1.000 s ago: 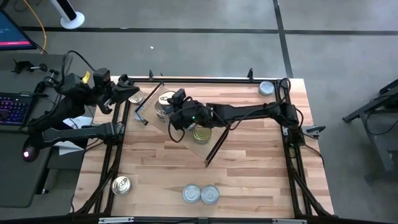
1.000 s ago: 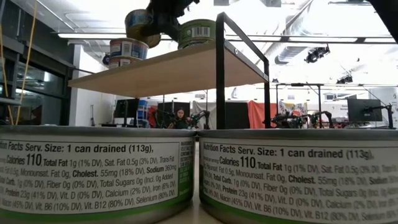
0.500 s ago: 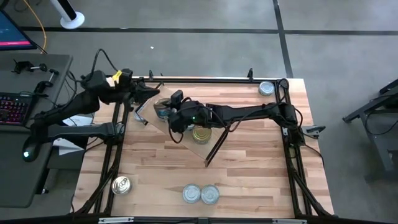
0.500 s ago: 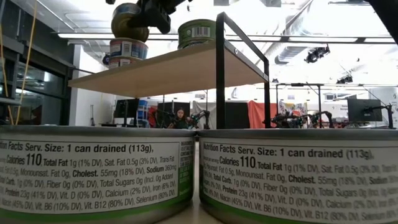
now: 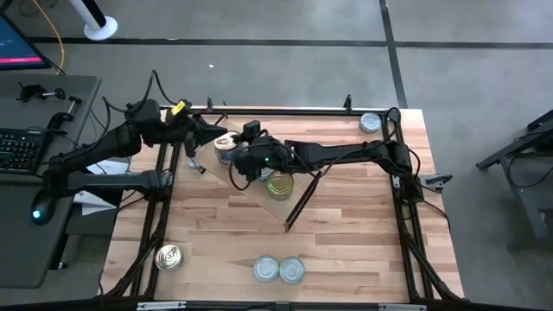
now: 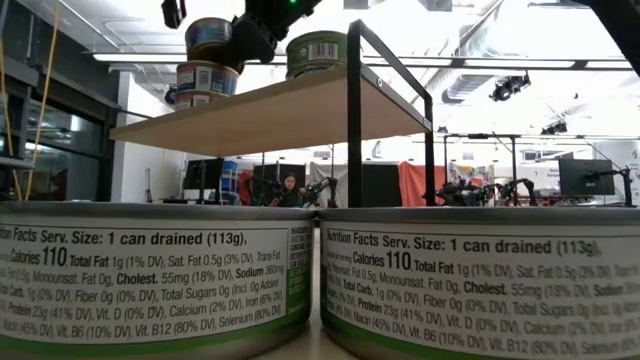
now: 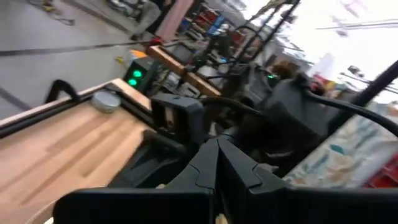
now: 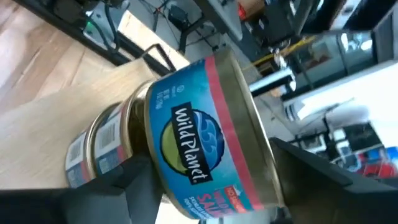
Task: Stack canned seafood by type on shelf
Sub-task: Stack the blue-pink tuna can on top of the blue-pink tuna can on the shelf
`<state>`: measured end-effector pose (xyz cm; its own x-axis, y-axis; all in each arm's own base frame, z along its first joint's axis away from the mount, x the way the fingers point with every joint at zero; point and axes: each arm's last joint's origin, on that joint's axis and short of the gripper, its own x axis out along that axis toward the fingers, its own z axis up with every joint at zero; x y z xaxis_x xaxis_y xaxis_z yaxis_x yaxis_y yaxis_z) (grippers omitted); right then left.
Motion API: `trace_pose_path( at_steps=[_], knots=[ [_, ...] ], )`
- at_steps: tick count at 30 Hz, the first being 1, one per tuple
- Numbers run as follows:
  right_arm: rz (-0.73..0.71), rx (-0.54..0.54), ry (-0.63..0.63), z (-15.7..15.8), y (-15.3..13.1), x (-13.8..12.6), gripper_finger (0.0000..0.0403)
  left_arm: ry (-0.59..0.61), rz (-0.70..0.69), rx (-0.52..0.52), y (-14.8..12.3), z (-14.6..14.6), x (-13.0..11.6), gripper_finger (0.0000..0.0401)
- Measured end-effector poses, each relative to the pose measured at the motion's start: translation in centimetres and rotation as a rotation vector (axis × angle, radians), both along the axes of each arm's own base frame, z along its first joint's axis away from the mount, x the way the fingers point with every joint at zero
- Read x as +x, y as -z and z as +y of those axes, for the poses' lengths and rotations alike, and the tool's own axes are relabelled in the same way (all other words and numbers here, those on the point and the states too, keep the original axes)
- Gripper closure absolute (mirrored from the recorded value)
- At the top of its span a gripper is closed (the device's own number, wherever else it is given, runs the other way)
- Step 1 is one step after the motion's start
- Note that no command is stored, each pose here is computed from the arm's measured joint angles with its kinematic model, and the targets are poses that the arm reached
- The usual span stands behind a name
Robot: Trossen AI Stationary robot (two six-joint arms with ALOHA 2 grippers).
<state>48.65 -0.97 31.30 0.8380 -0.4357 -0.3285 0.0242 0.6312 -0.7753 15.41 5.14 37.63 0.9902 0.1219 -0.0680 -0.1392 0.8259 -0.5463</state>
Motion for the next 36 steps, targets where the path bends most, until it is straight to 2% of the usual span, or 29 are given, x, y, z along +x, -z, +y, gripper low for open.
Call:
trace_pose_path(
  at_steps=[3,7,15,19,25,29,36],
  knots=[
    [0.020,0.029,0.012,0.0,0.3,-0.1,0.0137,-0.021,0.036,0.013,0.3,0.1,0.1,0.0401],
    [-0.023,0.081,0.006,0.2,0.1,0.0,0.0137,-0.016,0.155,-0.008,1.7,0.3,0.7,0.0401],
    [-0.082,0.175,0.010,0.7,0.0,0.1,0.0137,0.086,0.272,0.052,2.9,-0.4,1.2,0.0401],
    [-0.080,0.174,0.000,0.8,-0.1,0.0,0.0137,0.088,0.336,0.068,3.3,-0.6,1.0,0.0401],
    [-0.072,0.169,0.005,0.5,-0.1,0.0,0.0137,0.059,0.368,0.110,3.6,-0.5,0.9,0.0401],
    [-0.043,0.172,0.009,0.5,-1.3,-0.2,0.0137,0.042,0.376,0.132,3.6,-0.4,0.8,0.0401],
    [-0.049,0.275,0.015,0.2,-2.8,-0.6,0.0137,-0.003,0.382,0.155,3.5,-0.3,0.8,0.0401]
  ],
)
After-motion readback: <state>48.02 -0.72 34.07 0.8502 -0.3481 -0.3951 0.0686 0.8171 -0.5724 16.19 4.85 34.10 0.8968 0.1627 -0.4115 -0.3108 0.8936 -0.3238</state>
